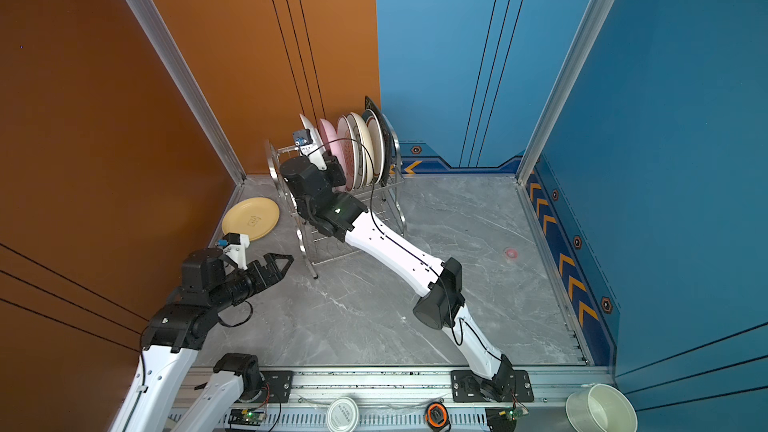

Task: Load the plates into the dish rack
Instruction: 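Lower the white plate into the rack slot beside the pink plate with the right gripper, then withdraw the open right gripper from the rack while the left nears the yellow plate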

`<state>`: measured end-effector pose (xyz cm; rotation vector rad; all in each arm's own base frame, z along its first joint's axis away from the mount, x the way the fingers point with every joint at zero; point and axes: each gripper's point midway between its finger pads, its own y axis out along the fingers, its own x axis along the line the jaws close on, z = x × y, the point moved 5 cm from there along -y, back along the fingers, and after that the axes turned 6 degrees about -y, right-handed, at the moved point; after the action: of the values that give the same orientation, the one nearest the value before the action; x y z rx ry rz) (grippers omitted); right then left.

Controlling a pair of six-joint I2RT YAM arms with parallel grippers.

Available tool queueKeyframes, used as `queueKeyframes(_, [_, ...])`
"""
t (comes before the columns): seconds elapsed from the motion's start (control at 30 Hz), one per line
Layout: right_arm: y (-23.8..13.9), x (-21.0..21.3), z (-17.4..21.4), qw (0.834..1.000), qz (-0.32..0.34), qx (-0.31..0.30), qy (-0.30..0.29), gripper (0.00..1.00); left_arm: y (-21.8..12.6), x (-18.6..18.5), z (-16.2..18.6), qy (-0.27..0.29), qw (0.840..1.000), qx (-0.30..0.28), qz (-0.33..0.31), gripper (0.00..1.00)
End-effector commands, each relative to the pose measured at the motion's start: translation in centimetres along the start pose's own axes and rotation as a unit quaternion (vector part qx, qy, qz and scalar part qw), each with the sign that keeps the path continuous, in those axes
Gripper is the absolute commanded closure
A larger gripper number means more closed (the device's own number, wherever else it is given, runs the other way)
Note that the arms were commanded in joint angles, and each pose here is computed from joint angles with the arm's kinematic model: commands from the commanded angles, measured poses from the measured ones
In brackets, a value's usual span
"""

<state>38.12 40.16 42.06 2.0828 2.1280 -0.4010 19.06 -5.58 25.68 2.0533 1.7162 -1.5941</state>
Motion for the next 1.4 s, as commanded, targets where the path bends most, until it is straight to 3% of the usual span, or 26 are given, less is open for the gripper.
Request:
queueKeyframes(0.0, [0.5, -0.7, -0.2, 1.0, 0.0, 0.002, 0.025, 1.0, 0.1, 0.7, 0.2, -0.008, 1.0, -0.002, -0.014, 0.02])
queueKeyframes(0.07, [0.7, -0.6, 0.1, 1.0, -0.002, 0.005, 0.025, 1.0, 0.1, 0.7, 0.2, -0.01, 1.0, -0.002, -0.013, 0.02])
queueKeyframes(0.17, [0.7, -0.6, 0.3, 1.0, -0.005, 0.01, 0.025, 0.88, 0.0, 0.6, 0.2, -0.009, 1.0, -0.003, -0.013, 0.02])
queueKeyframes(0.37, [-0.1, -1.2, -0.4, 1.0, -0.007, 0.008, 0.022, 0.8, -0.1, 0.5, 0.1, -0.009, 1.0, -0.006, -0.013, 0.02])
queueKeyframes(0.63, [-2.0, -2.1, -1.4, 1.0, -0.014, 0.004, 0.019, 0.58, -0.1, 0.5, -0.1, -0.008, 1.0, -0.01, -0.015, 0.02])
queueKeyframes(0.97, [-5.0, -2.4, -2.6, 0.999, -0.033, -0.007, 0.018, 0.44, -0.4, 0.3, -0.3, -0.007, 1.0, -0.016, -0.014, 0.02])
queueKeyframes(1.37, [-11.1, -5.6, -4.4, 0.995, -0.084, -0.017, 0.056, 0.31, -0.3, 0.6, -0.8, -0.004, 0.999, -0.027, -0.03, 0.02])
